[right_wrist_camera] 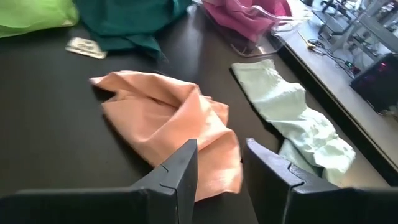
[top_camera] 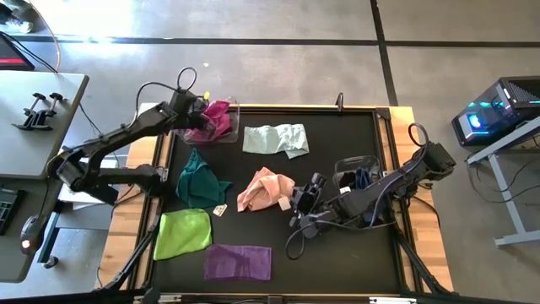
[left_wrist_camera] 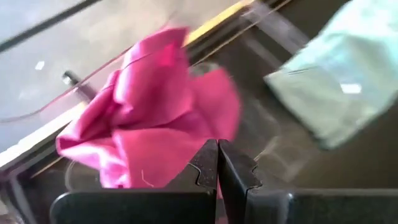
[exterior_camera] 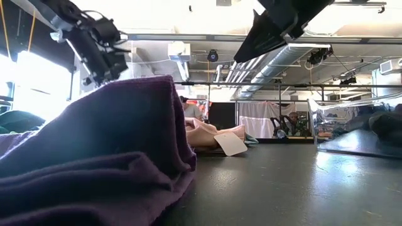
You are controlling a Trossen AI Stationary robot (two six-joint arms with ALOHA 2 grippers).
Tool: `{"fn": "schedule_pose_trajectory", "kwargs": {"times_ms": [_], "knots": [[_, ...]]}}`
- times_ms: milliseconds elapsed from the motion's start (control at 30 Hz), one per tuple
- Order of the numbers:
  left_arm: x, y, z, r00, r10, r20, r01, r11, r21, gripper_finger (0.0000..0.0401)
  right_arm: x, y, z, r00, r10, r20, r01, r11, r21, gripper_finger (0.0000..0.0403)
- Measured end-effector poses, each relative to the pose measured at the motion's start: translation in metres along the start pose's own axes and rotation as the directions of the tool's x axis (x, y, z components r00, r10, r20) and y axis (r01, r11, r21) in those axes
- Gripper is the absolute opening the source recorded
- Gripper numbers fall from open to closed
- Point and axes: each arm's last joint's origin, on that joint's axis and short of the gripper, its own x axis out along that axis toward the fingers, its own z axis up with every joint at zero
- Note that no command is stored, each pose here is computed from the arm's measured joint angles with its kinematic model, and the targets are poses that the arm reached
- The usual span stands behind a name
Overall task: Sort towels by color in basket
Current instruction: Put the gray towel into the top transparent bin
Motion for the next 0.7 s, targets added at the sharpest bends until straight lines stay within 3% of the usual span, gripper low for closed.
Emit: {"fn": "schedule_pose_trajectory", "kwargs": {"times_ms": [233,500,700], "knots": [[-0.022,-0.040,-0.001,0.986,-0.144,0.089,0.131,0.981,0.141,0.0000,0.027,-0.023,0.006,0.996,-0.022,-0.083,0.018,0.999,-0.047,0.0138],[-0.030,-0.090,-0.006,0.941,-0.318,0.112,0.273,0.913,0.303,0.0000,0.081,-0.080,0.015,0.975,0.024,-0.220,-0.029,0.999,-0.022,0.0205],[-0.028,-0.113,-0.018,0.903,-0.399,0.160,0.320,0.873,0.369,0.0000,0.123,-0.129,0.010,0.988,0.045,-0.147,-0.041,0.999,0.033,0.0237]]}}
